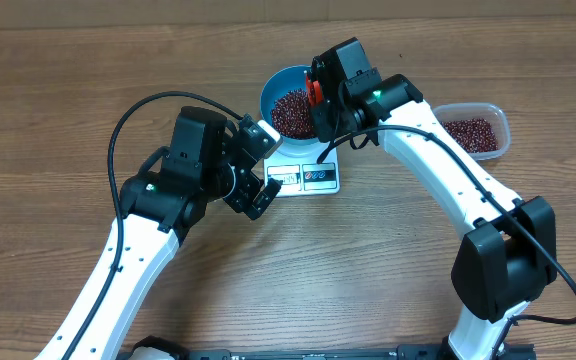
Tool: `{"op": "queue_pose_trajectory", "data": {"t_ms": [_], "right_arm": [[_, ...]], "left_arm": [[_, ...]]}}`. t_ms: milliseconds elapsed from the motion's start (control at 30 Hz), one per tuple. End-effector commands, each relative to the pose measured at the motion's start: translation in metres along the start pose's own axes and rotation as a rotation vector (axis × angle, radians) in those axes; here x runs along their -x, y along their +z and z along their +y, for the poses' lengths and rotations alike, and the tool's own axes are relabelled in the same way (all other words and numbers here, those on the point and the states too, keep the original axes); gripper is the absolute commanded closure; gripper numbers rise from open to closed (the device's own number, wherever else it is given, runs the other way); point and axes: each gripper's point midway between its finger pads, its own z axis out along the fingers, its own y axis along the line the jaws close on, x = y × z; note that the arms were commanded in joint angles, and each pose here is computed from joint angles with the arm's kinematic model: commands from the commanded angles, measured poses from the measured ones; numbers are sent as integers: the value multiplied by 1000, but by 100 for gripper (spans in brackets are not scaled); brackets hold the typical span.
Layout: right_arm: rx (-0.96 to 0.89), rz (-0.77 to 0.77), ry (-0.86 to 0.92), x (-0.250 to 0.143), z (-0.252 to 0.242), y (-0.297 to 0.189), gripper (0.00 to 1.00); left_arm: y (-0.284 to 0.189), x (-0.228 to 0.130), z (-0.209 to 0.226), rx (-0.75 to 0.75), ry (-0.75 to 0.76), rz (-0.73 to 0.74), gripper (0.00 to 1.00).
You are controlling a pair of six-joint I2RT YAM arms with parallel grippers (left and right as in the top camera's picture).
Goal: Scoop item into bowl and weigh 150g on scale
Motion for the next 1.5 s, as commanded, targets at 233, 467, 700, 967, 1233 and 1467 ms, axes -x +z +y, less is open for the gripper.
{"op": "queue_pose_trajectory", "data": {"t_ms": [233, 467, 700, 967, 1233, 1467], "right_arm": [[-6, -76, -18, 20, 0, -24, 96], [-8, -75, -75, 20, 0, -24, 96], [-9, -75, -108, 20, 0, -24, 96], [10, -74, -106, 20, 3, -24, 96], [26, -75, -99, 20, 4, -24, 96], [26, -75, -99, 20, 4, -24, 96]], "left_arm": [[2, 0, -2, -6, -5, 2, 0], [2, 0, -2, -6, -5, 2, 0], [2, 0, -2, -6, -5, 2, 1], [2, 0, -2, -6, -5, 2, 0], [2, 0, -2, -6, -5, 2, 0], [2, 0, -2, -6, -5, 2, 0]]}}
